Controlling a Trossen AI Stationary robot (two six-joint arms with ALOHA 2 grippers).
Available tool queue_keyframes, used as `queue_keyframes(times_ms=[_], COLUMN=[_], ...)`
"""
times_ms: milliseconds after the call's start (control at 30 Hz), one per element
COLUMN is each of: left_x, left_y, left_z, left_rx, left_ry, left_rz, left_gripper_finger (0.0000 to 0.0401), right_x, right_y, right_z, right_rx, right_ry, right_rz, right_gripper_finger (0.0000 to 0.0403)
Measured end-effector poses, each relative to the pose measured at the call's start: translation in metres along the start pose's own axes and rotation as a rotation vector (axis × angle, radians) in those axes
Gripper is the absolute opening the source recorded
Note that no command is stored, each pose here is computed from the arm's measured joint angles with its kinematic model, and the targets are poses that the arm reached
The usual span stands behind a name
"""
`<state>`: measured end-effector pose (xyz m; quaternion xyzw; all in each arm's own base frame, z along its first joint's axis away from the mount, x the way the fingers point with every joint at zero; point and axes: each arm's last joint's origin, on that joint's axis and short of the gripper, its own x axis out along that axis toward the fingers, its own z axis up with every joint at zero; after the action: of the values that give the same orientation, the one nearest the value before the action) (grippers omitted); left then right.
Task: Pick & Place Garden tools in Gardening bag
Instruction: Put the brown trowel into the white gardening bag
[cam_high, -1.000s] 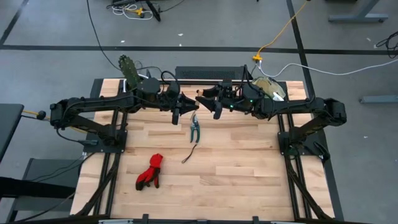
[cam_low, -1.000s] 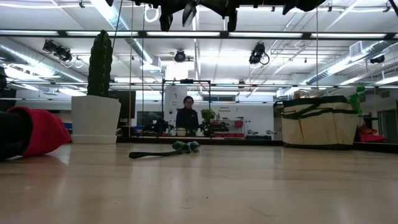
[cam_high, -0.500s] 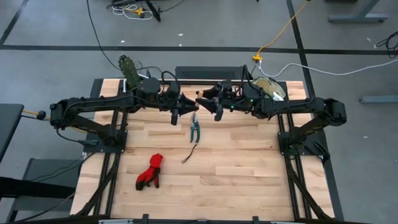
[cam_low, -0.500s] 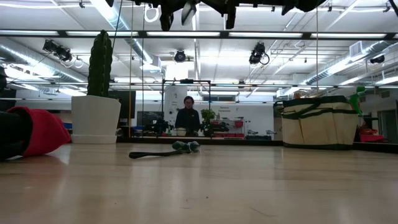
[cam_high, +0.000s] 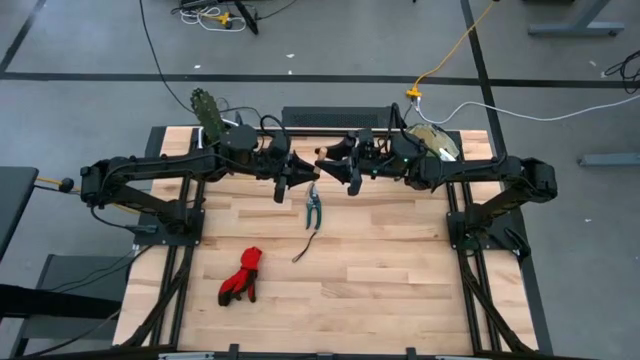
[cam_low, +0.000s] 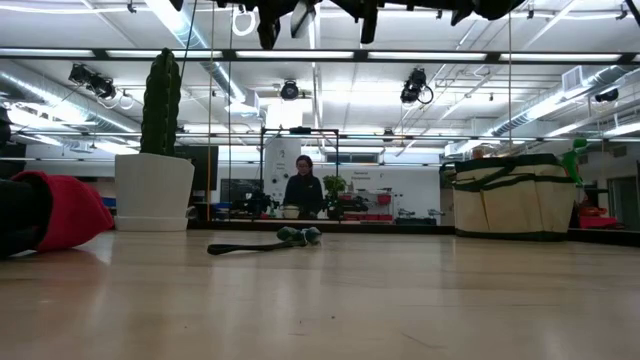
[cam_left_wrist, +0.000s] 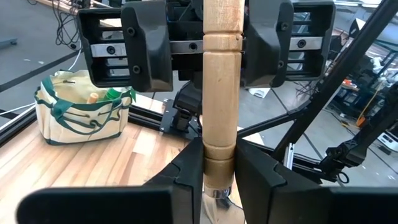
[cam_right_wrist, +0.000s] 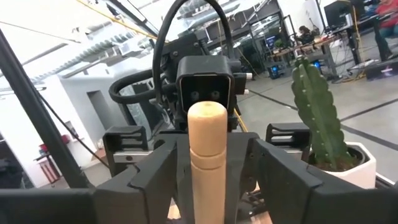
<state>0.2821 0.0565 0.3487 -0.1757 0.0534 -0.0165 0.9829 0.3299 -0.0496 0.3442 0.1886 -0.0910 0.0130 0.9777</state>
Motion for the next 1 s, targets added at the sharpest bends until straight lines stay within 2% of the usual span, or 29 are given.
queue_keyframes(times_ms=[467, 1000], left_x=[0.0000, 0.0000], left_y=[0.0001, 0.0002], left_z=[0.0000, 0.0000], left_rx=[0.001, 0.002], left_ry=[0.000, 0.000], left_rz=[0.001, 0.003], left_gripper_finger=[0.0079, 0.0079], right_x=[0.0000, 0.0000], right_y=[0.0000, -0.0002], right_z=[0.0000, 0.0000], right_rx=[-0.003, -0.027], right_ry=[0.000, -0.001], right_rz=[-0.001, -0.004], right_gripper_finger=[0.0127, 0.0076])
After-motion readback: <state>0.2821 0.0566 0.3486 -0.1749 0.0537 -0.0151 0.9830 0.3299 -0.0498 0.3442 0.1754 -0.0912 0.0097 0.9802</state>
